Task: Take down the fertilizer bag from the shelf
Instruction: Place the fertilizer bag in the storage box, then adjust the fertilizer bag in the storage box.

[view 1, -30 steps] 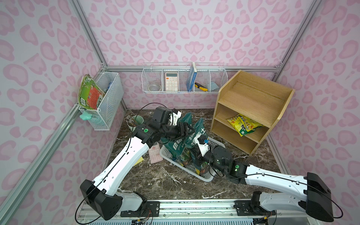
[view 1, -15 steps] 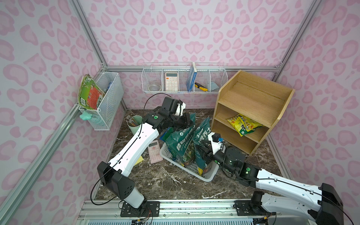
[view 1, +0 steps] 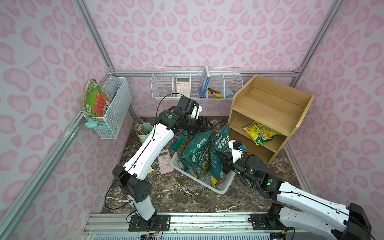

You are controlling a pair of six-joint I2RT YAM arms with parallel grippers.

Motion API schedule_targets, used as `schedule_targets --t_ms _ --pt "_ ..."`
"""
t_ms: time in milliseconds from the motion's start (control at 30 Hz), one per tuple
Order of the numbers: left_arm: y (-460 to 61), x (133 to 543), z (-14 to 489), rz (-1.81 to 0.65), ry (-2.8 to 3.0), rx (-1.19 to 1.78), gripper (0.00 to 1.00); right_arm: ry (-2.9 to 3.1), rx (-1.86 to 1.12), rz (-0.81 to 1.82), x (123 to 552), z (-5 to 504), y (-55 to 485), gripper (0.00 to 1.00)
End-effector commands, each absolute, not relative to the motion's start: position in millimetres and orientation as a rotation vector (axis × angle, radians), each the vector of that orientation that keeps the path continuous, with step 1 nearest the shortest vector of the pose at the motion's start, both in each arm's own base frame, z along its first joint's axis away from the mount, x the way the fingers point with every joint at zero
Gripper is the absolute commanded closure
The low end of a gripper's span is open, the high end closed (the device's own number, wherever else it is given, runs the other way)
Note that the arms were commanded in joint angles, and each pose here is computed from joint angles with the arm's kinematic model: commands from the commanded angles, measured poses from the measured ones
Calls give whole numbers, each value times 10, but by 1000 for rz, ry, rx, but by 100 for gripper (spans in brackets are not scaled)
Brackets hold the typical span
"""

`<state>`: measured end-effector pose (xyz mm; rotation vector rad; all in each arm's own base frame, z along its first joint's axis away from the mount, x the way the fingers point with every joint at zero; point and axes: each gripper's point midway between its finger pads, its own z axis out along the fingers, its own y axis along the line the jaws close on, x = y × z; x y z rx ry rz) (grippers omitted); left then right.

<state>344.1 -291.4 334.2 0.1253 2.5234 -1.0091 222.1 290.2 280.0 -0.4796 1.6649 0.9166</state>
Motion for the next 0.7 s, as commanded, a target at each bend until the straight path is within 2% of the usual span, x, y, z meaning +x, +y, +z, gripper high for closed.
schedule_targets --t_ms 0,67,233,400,433,533,600,667 --pt "-2917 3198 3345 -971 2568 167 8 1640 -533 950 2172 2826 3008 100" --pt "-2950 3085 3390 -921 2552 197 1 1636 -560 949 2144 2811 3074 100" --pt "-3029 2898 3217 -857 2635 235 2 1630 -577 907 2101 2796 3125 100" --pt "-2959 2874 2904 -702 2726 244 20 1609 -554 864 2093 2847 3067 100" --pt "-2971 2879 2854 -698 2737 248 28 1600 -549 868 2082 2866 3054 100" --pt "-3088 2888 2797 -757 2747 276 71 1579 -543 884 2047 2891 3026 100" --pt "-3156 2932 2817 -783 2728 293 96 1576 -545 891 2037 2888 3023 100" --pt "-3210 3012 2840 -784 2698 314 100 1574 -547 893 2032 2888 3022 91"
